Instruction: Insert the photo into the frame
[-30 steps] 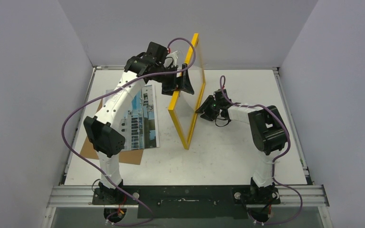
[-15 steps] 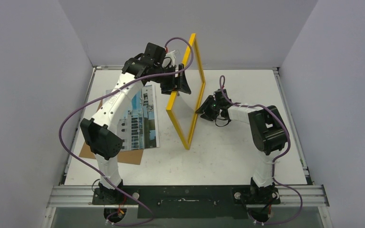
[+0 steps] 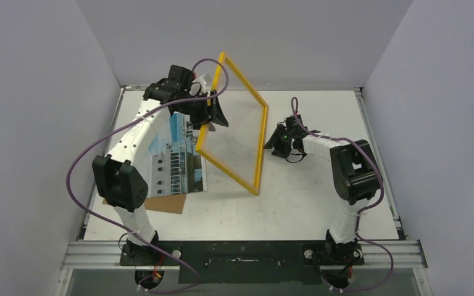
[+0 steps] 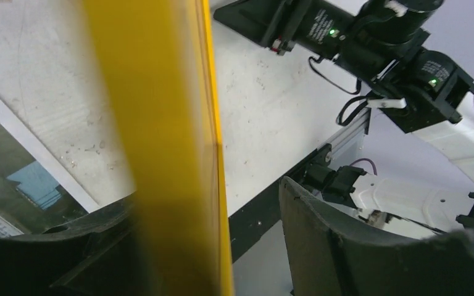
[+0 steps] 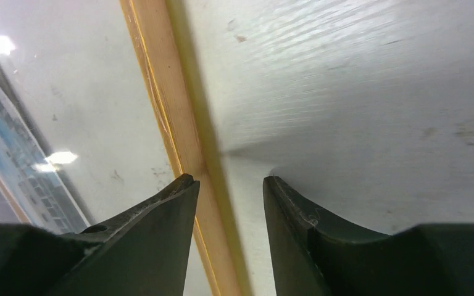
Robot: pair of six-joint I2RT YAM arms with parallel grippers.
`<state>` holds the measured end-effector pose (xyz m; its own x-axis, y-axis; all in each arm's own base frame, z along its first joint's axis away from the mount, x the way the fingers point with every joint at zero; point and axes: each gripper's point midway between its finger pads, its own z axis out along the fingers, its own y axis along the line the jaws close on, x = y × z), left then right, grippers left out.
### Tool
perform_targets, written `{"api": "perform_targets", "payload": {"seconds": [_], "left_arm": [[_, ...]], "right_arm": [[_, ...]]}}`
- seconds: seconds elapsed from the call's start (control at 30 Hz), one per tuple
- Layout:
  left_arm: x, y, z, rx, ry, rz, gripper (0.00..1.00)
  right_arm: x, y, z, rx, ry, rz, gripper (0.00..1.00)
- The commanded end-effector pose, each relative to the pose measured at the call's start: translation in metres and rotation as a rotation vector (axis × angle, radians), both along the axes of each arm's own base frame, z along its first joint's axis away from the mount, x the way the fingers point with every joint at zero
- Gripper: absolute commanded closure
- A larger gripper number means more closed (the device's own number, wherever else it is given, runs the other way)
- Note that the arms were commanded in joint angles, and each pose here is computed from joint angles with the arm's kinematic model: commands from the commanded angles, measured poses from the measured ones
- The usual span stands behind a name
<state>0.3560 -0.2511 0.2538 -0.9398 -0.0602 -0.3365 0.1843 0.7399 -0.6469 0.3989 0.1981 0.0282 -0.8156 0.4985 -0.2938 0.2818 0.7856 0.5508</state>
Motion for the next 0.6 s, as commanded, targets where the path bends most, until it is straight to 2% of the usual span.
{"api": "perform_targets", "payload": {"seconds": [0.0,0.27,0.43,0.57], "left_arm": [[0.001,0.007,0.012,-0.134,-0.077,-0.038,0.41],[0.005,0.006,-0.036,-0.252,-0.049,-0.047,0.41],[0.005,0.012,-0.07,-0.248,-0.013,-0.033,0.4],[0.011,0.011,-0.081,-0.269,-0.054,-0.038,0.38]], "right_arm": [[-0.017,-0.037,-0.013,-0.122,0.058,0.003,0.54],[-0.031,-0.05,-0.018,-0.092,0.078,0.014,0.53],[-0.034,-0.066,-0.013,-0.063,0.064,-0.031,0.53],[-0.035,-0.075,-0.006,-0.055,0.038,-0.054,0.53]]}}
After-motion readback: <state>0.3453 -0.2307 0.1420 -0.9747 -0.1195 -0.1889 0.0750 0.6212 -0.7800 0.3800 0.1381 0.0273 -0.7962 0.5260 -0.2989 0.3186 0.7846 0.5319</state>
